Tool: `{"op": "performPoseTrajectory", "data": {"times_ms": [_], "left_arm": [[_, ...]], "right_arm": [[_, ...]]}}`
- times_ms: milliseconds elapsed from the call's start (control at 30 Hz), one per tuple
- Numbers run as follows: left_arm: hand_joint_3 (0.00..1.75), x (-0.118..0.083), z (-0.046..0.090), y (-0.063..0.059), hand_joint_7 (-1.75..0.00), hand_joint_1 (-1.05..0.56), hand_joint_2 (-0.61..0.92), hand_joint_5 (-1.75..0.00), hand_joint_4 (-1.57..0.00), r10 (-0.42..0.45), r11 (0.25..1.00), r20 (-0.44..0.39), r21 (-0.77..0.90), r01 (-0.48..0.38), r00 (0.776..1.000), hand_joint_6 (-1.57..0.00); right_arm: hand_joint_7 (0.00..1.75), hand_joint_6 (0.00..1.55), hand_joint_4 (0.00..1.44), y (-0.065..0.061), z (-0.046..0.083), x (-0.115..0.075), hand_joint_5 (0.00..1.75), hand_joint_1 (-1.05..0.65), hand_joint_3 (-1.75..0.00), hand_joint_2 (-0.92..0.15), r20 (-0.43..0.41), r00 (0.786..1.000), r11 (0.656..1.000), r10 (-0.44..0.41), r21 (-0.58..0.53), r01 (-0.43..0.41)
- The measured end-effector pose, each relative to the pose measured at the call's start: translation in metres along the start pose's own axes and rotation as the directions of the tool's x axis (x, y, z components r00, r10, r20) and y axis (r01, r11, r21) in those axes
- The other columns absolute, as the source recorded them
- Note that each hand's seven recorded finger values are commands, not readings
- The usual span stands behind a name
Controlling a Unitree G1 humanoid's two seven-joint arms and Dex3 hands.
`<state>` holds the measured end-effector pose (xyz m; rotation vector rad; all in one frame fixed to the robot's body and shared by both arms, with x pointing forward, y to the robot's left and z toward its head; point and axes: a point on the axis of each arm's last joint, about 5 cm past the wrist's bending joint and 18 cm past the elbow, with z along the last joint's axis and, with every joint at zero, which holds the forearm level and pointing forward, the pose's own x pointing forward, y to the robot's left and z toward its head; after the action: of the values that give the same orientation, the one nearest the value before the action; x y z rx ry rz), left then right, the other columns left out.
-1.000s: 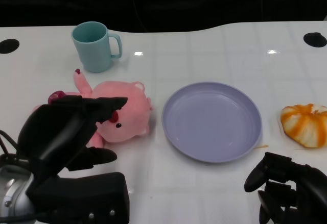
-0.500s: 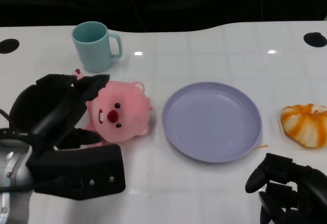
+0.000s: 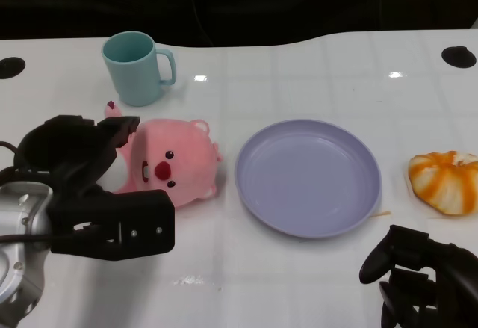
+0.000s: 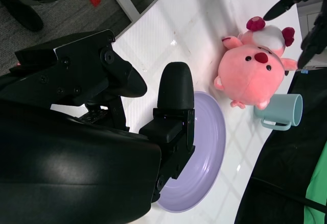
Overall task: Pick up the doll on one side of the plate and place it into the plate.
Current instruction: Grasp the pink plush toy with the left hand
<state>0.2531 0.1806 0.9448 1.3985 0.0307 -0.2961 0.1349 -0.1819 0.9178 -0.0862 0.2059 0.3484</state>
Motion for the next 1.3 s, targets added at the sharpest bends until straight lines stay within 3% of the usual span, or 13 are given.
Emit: {"op": "performPoseTrajectory", "data": {"times_ms": [400,900,1300], "left_arm": [[0.00,0.033,0.000,-0.005,-0.01,-0.59,0.85,-0.16,-0.14,-0.077,0.996,-0.031,0.036,0.078,0.997,-0.20],[0.00,0.057,0.002,-0.018,0.00,-0.54,0.87,-0.11,-0.16,-0.120,0.991,-0.050,0.045,0.122,0.992,-0.18],[0.00,0.069,-0.001,-0.033,-0.03,-0.46,0.85,-0.10,-0.29,-0.162,0.986,-0.074,0.038,0.165,0.984,-0.33]], "right_arm": [[1.49,0.49,0.62,0.001,0.000,-0.003,1.75,-0.03,-1.01,-0.73,-0.002,1.000,1.000,0.000,-0.003,0.000],[1.49,0.50,0.61,0.001,-0.001,-0.005,1.75,-0.04,-1.00,-0.73,-0.011,1.000,1.000,-0.001,-0.005,0.001],[1.48,0.52,0.64,0.001,0.001,-0.007,1.75,-0.07,-1.03,-0.70,-0.002,1.000,1.000,0.006,-0.018,-0.006]]}}
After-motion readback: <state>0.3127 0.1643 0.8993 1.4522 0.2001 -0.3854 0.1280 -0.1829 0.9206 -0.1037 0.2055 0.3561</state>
